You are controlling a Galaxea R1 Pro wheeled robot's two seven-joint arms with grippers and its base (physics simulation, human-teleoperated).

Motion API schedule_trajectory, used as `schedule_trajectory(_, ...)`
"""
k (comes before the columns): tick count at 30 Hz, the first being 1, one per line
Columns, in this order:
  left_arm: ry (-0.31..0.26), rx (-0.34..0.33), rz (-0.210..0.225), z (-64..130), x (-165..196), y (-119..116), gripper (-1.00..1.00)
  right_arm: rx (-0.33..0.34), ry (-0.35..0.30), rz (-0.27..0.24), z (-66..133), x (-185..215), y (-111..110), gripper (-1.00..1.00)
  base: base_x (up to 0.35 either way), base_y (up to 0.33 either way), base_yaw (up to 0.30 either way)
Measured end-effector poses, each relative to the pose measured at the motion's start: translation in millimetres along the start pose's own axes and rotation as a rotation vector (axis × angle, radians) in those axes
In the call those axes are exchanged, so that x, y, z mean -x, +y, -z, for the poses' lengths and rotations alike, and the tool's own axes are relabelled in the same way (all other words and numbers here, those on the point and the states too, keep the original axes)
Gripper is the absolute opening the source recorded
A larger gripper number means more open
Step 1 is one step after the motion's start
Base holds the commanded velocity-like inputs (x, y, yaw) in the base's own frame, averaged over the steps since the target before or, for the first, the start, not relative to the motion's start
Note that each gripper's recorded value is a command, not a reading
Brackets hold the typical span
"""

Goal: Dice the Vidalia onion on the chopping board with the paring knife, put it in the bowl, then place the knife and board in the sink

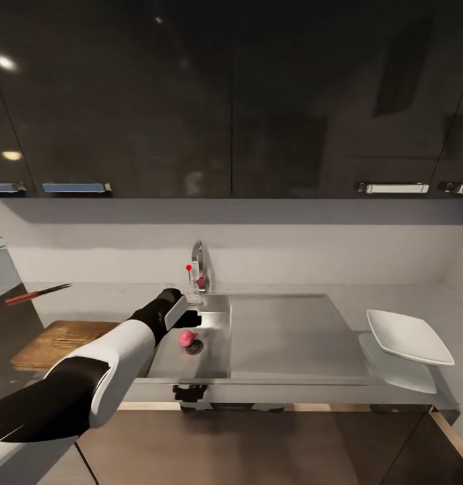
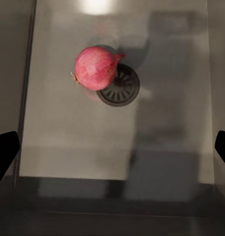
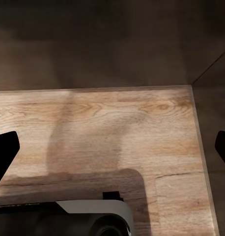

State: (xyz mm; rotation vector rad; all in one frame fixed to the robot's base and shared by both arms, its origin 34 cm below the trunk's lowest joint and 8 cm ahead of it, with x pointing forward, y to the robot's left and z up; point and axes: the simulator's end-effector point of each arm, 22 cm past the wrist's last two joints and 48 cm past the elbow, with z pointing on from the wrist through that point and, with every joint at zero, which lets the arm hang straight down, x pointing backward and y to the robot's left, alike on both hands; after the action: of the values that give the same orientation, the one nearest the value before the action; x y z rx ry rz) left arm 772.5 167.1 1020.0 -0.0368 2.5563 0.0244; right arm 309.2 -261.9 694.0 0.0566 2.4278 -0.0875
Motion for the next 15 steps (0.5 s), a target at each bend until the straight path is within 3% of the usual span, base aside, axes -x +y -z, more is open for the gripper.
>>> schedule_trajectory(15,0.019,0.001,0.0,-8.2,-9.4,0.1,1.0,0.0,0.01,0.001,0.4,-3.6,-0.1,1.0,0.0,0.0,0.0)
